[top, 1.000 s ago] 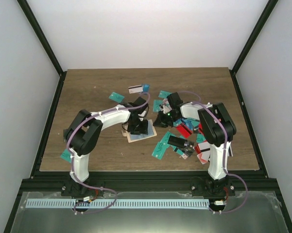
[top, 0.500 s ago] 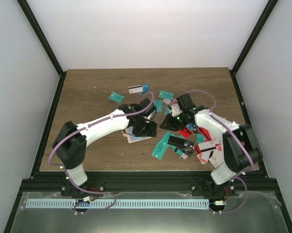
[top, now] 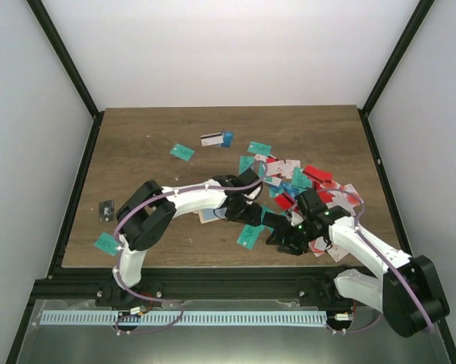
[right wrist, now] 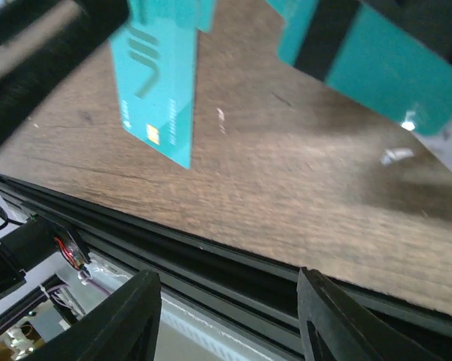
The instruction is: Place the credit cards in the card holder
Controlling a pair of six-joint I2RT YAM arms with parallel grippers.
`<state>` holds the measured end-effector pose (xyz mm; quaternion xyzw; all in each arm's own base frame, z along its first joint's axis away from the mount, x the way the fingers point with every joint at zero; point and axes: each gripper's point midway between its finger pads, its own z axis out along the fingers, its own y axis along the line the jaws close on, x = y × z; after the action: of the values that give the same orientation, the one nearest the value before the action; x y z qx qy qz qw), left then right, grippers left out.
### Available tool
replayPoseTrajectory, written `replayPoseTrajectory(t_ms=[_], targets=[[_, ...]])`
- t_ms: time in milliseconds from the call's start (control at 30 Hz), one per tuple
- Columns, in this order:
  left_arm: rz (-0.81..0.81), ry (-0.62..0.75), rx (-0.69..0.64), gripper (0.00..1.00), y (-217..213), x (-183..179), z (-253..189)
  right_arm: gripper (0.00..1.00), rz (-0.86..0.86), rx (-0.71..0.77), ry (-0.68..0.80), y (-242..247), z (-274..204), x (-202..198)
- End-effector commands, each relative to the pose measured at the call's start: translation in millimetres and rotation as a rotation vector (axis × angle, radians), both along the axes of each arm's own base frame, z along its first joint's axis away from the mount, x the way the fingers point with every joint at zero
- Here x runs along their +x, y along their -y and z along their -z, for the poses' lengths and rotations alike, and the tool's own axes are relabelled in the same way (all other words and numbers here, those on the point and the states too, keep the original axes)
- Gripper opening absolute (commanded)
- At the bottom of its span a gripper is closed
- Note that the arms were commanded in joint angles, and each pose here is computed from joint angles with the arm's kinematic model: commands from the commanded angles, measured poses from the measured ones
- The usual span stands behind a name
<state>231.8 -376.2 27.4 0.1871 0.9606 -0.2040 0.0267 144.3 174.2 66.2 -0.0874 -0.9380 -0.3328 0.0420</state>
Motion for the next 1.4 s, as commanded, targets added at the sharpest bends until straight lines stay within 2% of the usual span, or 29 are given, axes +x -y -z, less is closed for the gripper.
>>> replayPoseTrajectory(t_ms=[0,200,467,633,1367], targets=[[0.100,0.066,-0.032,0.60,13.5,11.7,6.5,0.53,0.053,0.000,-0.087,4.2,-1.7,-18.8],[0.164,0.033,-0.058,0.57,17.2,-3.5,14.9,0.61,0.071,0.016,-0.149,4.0,7.3,-34.9],[0.148,-0.027,-0.078,0.56,1.0,-44.9,23.0,0.63,0.056,0.064,-0.208,-13.0,28.3,-54.9],[0.148,-0.044,-0.084,0.55,-2.7,-66.0,23.1,0.63,0.068,0.088,-0.192,-23.5,31.4,-52.1],[0.239,-0.103,-0.129,0.53,7.0,-97.8,25.6,0.61,0.074,0.156,-0.160,-35.2,52.5,-51.4]])
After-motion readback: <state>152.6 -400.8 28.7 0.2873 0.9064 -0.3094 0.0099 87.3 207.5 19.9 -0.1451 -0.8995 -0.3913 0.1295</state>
